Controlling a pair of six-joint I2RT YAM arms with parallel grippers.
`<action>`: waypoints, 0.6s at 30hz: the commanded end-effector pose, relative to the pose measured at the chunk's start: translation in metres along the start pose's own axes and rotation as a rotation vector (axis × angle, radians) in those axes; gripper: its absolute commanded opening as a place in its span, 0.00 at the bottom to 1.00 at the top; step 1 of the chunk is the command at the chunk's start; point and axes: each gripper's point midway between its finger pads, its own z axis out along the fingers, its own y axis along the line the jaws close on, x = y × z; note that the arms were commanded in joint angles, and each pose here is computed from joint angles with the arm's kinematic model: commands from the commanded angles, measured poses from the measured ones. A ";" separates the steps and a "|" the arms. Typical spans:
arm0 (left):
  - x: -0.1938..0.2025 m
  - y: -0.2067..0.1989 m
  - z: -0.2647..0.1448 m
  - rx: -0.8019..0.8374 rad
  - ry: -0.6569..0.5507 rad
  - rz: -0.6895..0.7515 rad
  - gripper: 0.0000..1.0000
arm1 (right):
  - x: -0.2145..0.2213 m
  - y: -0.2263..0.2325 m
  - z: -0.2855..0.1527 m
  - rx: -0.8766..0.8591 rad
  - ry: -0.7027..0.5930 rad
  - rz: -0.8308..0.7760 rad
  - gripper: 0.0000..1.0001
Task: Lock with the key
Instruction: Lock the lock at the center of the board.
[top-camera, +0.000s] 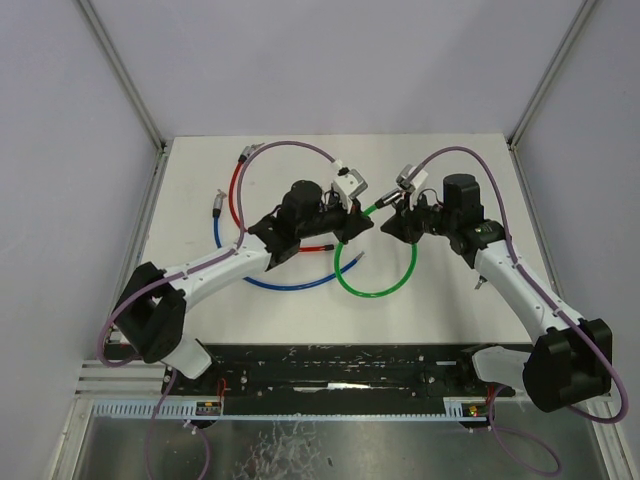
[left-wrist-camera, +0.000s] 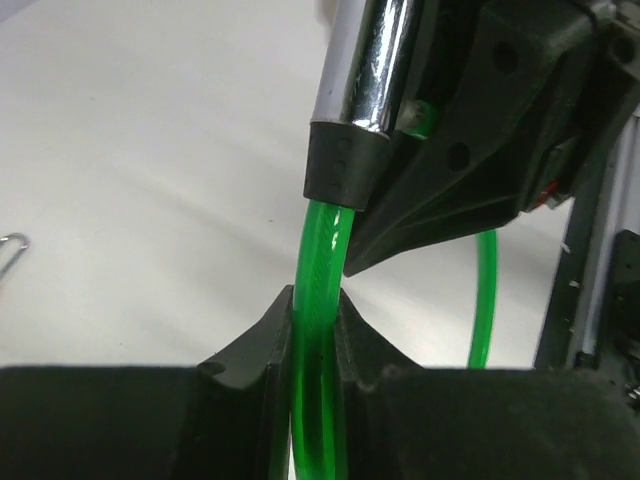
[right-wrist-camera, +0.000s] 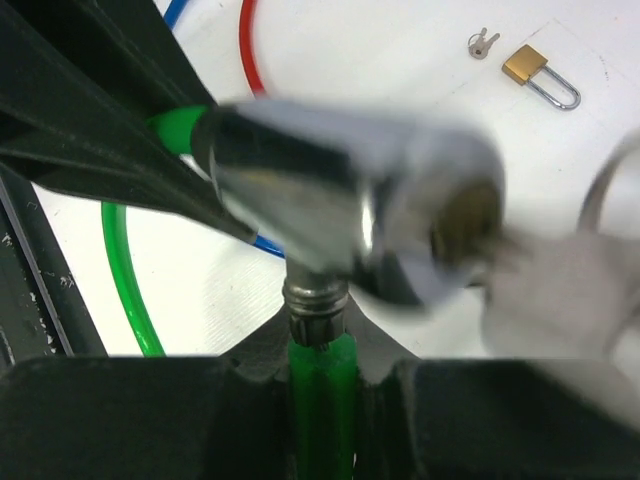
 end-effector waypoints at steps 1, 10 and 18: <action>0.002 -0.032 0.006 0.167 0.013 -0.050 0.00 | -0.052 0.011 -0.008 -0.025 -0.167 -0.128 0.00; 0.020 -0.039 0.009 0.251 0.077 -0.018 0.00 | -0.055 -0.011 -0.018 0.076 -0.193 -0.206 0.00; 0.036 -0.001 0.059 0.096 0.060 0.264 0.00 | -0.019 -0.050 -0.001 0.221 -0.202 -0.379 0.00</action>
